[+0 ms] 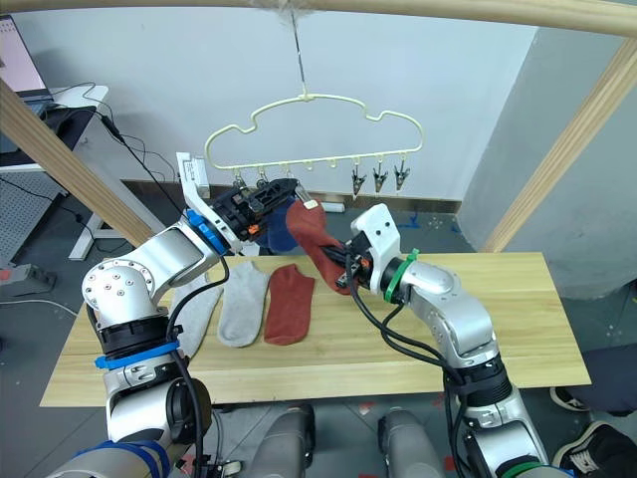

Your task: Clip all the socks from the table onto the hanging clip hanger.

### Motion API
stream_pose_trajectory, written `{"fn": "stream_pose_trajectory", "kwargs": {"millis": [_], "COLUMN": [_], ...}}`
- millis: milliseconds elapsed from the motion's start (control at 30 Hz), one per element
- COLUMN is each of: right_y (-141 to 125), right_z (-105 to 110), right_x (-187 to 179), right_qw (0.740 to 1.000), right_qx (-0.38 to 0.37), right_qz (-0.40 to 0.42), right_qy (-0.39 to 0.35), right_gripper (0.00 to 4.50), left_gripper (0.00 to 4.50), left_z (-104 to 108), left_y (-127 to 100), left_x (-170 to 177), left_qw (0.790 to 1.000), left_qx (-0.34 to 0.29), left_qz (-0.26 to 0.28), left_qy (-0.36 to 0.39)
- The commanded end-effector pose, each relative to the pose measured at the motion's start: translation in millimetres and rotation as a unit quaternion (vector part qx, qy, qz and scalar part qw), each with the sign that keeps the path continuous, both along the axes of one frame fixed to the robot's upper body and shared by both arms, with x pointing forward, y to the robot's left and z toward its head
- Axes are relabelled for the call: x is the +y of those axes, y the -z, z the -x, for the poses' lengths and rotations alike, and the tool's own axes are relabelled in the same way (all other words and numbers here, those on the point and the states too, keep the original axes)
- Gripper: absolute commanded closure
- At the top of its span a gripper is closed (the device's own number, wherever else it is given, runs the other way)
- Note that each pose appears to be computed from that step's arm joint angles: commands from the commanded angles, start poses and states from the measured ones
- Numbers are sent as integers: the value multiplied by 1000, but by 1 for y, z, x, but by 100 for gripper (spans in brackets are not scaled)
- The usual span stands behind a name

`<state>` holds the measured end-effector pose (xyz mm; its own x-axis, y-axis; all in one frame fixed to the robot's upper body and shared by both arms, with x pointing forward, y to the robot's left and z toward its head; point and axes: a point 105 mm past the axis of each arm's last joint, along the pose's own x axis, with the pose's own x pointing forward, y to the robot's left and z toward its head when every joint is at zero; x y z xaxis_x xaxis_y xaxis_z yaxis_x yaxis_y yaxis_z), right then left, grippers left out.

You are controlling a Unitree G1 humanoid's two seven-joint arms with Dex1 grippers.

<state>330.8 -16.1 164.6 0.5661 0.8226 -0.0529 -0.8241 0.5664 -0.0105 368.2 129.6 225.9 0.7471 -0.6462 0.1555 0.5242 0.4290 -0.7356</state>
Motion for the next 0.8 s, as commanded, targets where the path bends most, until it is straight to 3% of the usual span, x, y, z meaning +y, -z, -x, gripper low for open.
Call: {"fn": "stream_pose_trajectory", "kwargs": {"millis": [33,100,167,467,600,633,800], "right_y": [-14,-14,-13,-14,-12,-11,-2], "right_z": [-1,-3,-5,-4,2,5,7], "right_x": [6,5,5,13,19,21,22], "right_qw": [1000,1000,1000,999,999,999,999], "right_qx": [-23,-23,-23,-27,-18,-11,-5], "right_qz": [-15,-15,-13,-15,-20,-21,-5], "right_qy": [-7,-4,-1,-8,-24,-34,-33], "right_gripper": [446,446,450,450,450,423,276], "left_gripper": [447,447,374,130,24,1,0], "left_z": [7,7,9,12,19,21,32], "left_y": [-16,-17,-20,-20,-17,-16,-12], "left_x": [-1,0,2,7,12,13,16], "left_qw": [999,999,998,998,998,997,991], "left_qx": [-38,-43,-56,-57,-58,-59,-77], "left_qz": [-3,-6,-8,-6,-33,-43,-109], "left_qy": [3,-1,-2,-5,-4,-2,7]}}
